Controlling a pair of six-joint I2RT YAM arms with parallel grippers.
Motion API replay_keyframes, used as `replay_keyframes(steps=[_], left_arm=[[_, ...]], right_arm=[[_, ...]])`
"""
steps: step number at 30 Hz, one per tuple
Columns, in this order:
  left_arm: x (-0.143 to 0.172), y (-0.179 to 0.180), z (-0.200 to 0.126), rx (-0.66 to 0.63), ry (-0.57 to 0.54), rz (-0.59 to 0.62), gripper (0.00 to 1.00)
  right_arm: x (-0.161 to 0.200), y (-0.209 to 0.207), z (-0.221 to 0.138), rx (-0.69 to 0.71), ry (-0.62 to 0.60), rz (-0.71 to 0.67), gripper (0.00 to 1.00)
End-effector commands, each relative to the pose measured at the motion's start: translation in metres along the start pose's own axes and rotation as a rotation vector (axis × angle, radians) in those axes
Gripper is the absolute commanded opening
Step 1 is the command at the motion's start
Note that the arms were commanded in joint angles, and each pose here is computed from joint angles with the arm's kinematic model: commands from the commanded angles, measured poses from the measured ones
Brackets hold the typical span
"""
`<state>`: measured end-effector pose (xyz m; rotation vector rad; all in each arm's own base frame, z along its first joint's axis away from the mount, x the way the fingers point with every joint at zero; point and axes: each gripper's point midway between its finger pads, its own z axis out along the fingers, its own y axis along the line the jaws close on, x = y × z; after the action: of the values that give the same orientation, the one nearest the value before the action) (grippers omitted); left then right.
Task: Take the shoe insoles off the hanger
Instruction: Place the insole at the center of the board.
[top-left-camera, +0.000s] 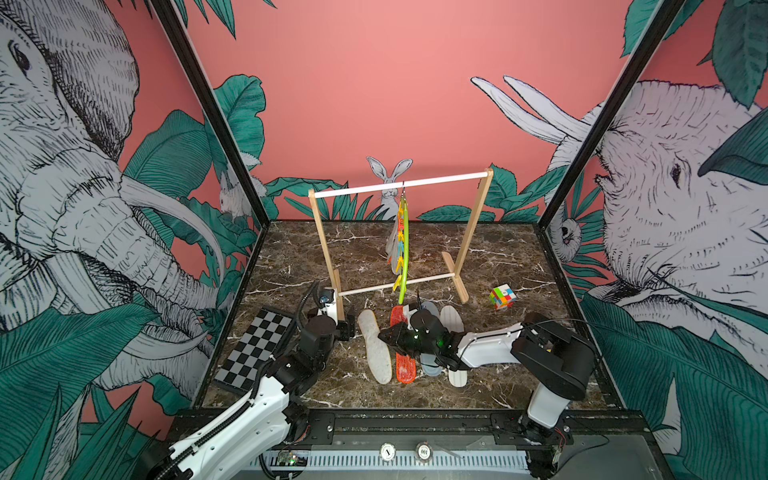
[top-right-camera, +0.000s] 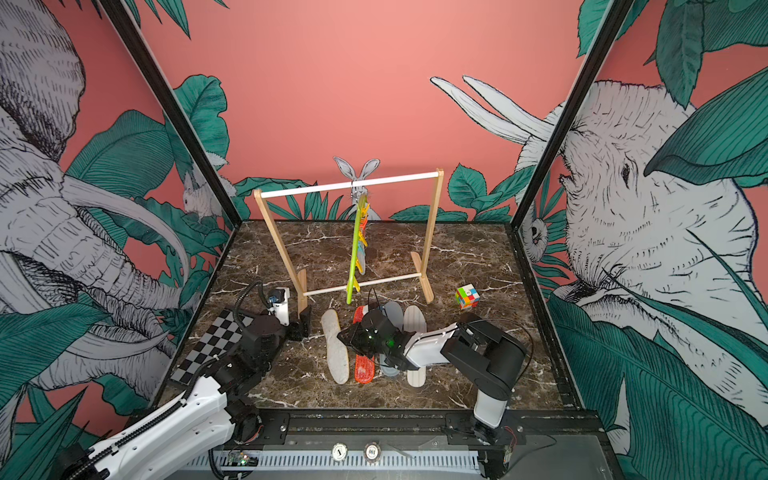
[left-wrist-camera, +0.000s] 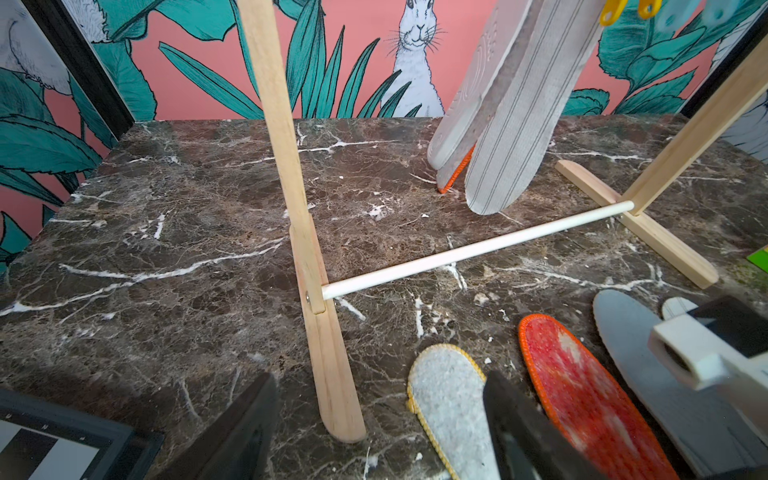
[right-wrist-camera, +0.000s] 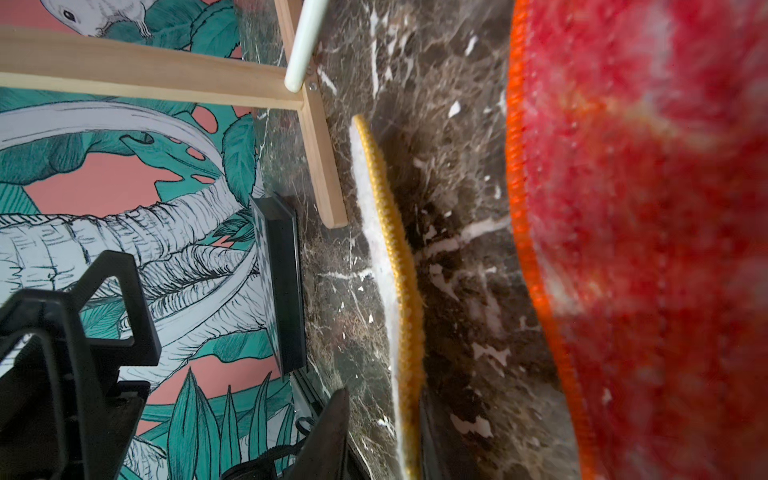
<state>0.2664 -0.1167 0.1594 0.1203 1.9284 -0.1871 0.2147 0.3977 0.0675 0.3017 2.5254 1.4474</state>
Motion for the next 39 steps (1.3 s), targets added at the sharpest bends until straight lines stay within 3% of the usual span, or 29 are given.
replay_keyframes(steps=[1, 5, 21, 39], left_arm=[[0.005, 0.003, -0.001, -0.012, 0.007, -0.004, 0.80], [0.005, 0.003, -0.001, -0.013, 0.008, -0.004, 0.80], [-0.011, 0.002, 0.004, -0.037, -0.018, 0.010, 0.90], [-0.038, -0.009, 0.014, -0.023, -0.091, 0.012, 1.00]], right_arm=[[0.007, 0.009, 0.006, -0.027, 0.026, -0.019, 0.29], [0.007, 0.009, 0.005, -0.026, 0.023, -0.024, 0.31], [-0.008, 0.016, -0.026, 0.053, -0.059, -0.166, 0.59], [-0.062, 0.002, -0.087, 0.189, -0.209, -0.241, 0.67]])
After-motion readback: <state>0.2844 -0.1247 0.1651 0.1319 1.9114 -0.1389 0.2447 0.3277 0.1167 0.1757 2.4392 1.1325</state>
